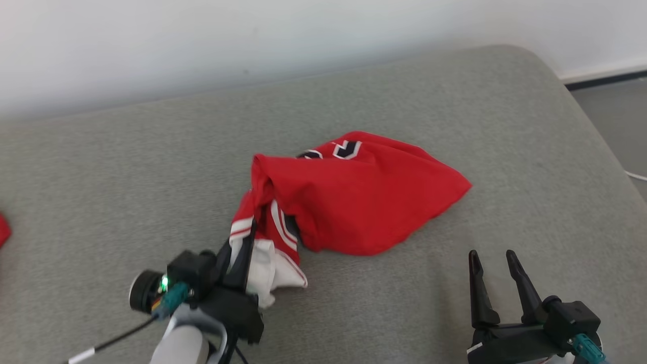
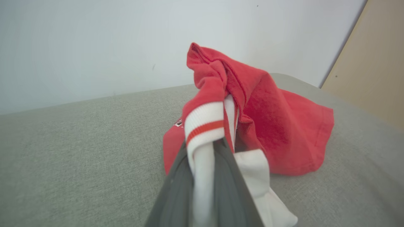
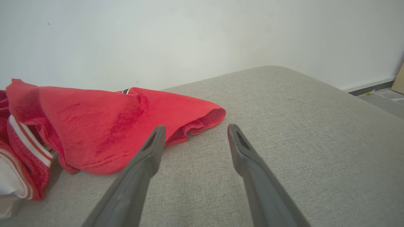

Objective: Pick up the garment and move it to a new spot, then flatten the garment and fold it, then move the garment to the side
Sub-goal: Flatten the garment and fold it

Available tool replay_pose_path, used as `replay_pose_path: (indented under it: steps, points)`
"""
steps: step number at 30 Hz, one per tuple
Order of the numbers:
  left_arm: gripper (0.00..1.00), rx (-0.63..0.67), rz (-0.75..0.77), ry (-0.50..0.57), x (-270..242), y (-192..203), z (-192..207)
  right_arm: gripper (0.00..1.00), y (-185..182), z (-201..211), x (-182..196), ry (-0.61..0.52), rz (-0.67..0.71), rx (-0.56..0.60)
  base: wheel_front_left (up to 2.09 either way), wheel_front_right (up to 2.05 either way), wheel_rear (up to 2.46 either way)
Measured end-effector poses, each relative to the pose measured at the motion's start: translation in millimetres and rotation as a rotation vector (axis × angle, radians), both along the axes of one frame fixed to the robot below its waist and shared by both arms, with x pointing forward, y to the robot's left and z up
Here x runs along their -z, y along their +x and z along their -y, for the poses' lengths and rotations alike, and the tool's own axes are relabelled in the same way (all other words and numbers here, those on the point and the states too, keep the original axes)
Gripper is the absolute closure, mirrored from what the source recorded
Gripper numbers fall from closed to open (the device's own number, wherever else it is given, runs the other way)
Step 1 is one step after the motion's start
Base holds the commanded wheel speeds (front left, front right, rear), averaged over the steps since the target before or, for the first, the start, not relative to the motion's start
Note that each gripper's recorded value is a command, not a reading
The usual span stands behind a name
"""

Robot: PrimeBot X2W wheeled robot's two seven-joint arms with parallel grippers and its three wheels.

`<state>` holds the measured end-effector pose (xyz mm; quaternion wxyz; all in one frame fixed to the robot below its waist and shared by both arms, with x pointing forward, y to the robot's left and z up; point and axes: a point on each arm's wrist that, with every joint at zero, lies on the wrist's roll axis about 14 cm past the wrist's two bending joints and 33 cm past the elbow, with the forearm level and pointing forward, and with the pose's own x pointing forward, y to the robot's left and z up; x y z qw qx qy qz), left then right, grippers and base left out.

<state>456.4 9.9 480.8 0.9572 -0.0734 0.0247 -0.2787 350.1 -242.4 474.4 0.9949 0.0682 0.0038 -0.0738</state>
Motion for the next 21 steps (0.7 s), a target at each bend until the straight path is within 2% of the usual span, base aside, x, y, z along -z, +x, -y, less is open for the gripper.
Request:
replay_pose_path:
  steps: [6,13,17,21]
  points:
    - [1.00,-0.075,-0.015,0.012,8.1,-36.0,-37.9,0.00,11.1,-25.1,-4.3,0.012,0.020,-0.079,0.00,0.00,0.00]
    - [1.00,-0.188,-0.115,0.020,30.2,-85.7,-79.2,0.00,20.1,-49.5,-8.8,0.016,0.037,-0.155,0.00,0.00,0.00]
    - [1.00,-0.236,-0.168,0.020,42.7,-107.6,-93.6,0.00,22.1,-57.6,-12.1,0.018,0.048,-0.179,0.00,0.00,0.00]
    - [1.00,-0.246,-0.163,0.016,39.5,-111.4,-95.0,0.00,19.5,-59.8,-12.0,0.018,0.047,-0.186,0.00,0.00,0.00]
